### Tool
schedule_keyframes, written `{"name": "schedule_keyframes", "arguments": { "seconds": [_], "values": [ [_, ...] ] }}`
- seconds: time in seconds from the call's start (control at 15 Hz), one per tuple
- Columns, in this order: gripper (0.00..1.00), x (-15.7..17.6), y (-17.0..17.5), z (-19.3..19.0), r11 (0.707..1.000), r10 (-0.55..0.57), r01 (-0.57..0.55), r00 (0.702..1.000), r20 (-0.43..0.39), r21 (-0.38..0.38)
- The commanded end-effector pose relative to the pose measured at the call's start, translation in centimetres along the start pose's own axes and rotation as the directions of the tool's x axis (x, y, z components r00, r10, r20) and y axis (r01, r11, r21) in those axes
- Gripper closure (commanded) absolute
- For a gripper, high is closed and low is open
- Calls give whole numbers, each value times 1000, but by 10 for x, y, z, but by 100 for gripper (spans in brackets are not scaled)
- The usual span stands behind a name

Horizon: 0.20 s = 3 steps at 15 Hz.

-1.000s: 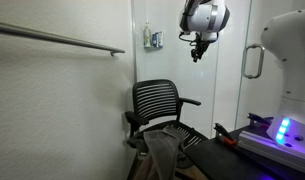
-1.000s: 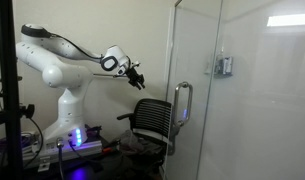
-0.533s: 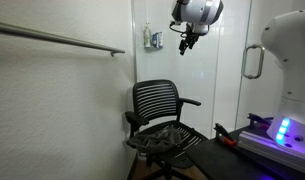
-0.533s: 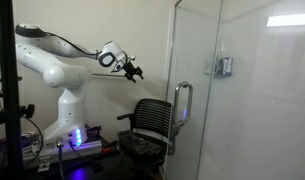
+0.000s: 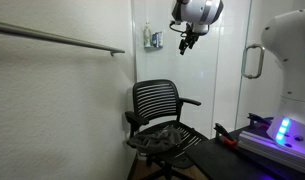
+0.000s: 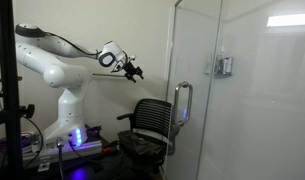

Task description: Open the door then pick the towel and drop in on the floor

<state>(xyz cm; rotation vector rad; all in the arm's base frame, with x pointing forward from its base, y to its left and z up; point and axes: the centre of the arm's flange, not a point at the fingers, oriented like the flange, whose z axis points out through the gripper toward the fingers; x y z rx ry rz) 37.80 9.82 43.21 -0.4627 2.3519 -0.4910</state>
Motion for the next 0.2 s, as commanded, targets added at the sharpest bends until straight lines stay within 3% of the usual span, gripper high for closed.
{"name": "schedule_keyframes", "arguments": {
  "seconds": [0.0, 0.13],
  "values": [
    [13, 0, 0, 0, 1000, 0, 0, 1000, 0, 0],
    [13, 0, 0, 0, 1000, 0, 0, 1000, 0, 0]
  ]
}}
